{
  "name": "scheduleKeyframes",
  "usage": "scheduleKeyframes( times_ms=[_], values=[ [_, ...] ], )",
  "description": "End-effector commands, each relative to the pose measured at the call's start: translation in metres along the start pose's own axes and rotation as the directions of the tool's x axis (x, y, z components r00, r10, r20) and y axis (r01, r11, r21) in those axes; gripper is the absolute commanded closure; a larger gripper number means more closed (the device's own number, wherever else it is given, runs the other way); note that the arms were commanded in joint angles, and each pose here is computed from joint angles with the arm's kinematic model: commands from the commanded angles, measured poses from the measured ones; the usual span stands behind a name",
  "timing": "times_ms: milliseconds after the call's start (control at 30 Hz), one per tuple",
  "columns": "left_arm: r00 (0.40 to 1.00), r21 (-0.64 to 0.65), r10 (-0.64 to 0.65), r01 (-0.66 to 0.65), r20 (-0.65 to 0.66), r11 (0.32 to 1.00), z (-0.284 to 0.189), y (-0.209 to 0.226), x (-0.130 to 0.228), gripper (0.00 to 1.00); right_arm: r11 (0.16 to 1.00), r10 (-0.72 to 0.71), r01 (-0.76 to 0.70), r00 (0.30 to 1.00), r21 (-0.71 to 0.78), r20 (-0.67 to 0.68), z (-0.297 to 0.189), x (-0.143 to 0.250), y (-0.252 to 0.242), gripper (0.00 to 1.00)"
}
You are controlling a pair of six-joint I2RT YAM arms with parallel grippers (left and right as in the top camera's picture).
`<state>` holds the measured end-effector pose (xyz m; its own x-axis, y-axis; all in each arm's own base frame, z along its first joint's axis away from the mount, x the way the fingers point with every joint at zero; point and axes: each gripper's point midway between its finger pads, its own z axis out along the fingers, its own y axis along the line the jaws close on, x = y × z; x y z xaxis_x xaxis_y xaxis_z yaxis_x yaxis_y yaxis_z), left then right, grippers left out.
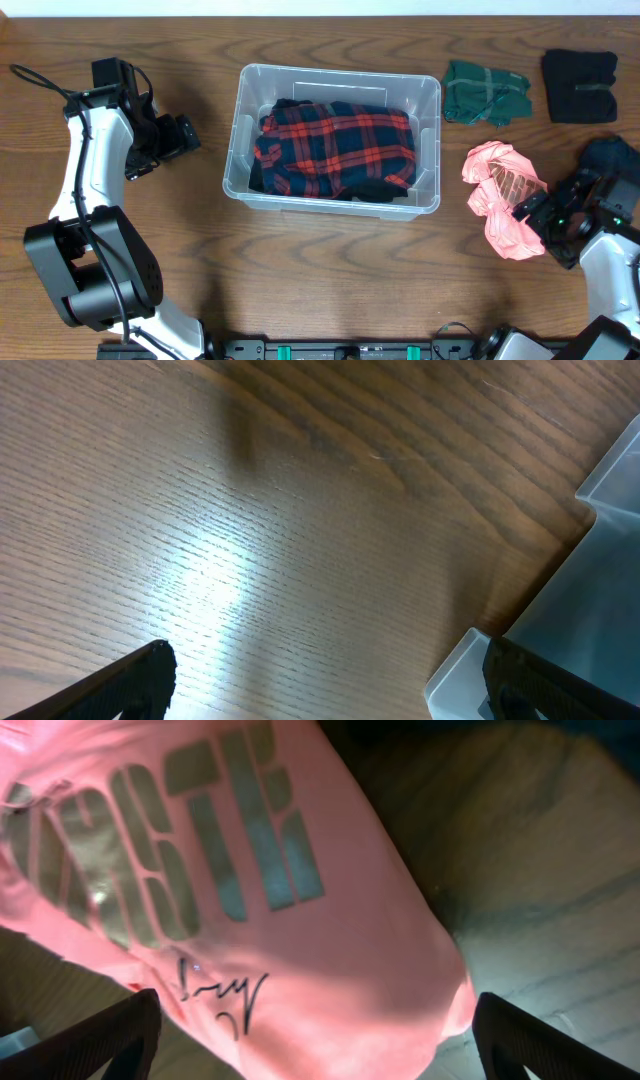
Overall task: Pack container
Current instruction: 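Grasp the pink printed shirt with the right gripper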
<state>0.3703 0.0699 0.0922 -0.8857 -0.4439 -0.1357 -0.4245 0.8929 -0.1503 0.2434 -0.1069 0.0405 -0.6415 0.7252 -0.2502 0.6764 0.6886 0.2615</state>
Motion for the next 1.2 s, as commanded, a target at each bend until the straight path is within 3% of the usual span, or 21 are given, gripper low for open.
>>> scheduleKeyframes(
  times_ms=[0,367,567,733,767,833,867,1167],
  values=[
    [1.000,-0.004,0.001,-0.001,-0.009,1.000,0.002,0.002,0.002,0.02,0.997,0.073,-0.073,0.997,0.013,-0.024,0.012,0.013,-0.009,0.05],
    [1.000,-0.004,0.001,-0.001,-0.009,1.000,0.002,0.002,0.002,0.02,0.997,0.071,-0.071,0.997,0.000,0.008,0.030,0.024,-0.016,0.21],
    [1.000,-0.004,0.001,-0.001,-0.009,1.000,0.002,0.002,0.002,0.02,0.997,0.071,-0.071,0.997,0.000,0.007,0.039,0.033,-0.021,0.48],
    [1.000,-0.004,0.001,-0.001,-0.009,1.000,0.002,0.002,0.002,0.02,0.997,0.071,-0.071,0.997,0.001,0.001,0.047,0.038,-0.024,0.56],
    [1.000,-0.004,0.001,-0.001,-0.009,1.000,0.002,0.002,0.002,0.02,0.998,0.070,-0.070,0.998,-0.007,0.002,0.048,0.037,-0.022,0.64],
    [1.000,-0.004,0.001,-0.001,-0.009,1.000,0.002,0.002,0.002,0.02,0.998,0.068,-0.068,0.998,-0.018,0.007,0.049,0.035,-0.020,0.93],
    [1.000,-0.004,0.001,-0.001,-0.009,1.000,0.002,0.002,0.002,0.02,0.997,0.066,-0.066,0.998,-0.031,0.009,0.048,0.034,-0.018,0.99],
    [1.000,-0.004,0.001,-0.001,-0.009,1.000,0.002,0.002,0.002,0.02,0.953,-0.090,0.101,0.995,-0.284,0.054,0.016,-0.004,0.043,0.99]
  ],
)
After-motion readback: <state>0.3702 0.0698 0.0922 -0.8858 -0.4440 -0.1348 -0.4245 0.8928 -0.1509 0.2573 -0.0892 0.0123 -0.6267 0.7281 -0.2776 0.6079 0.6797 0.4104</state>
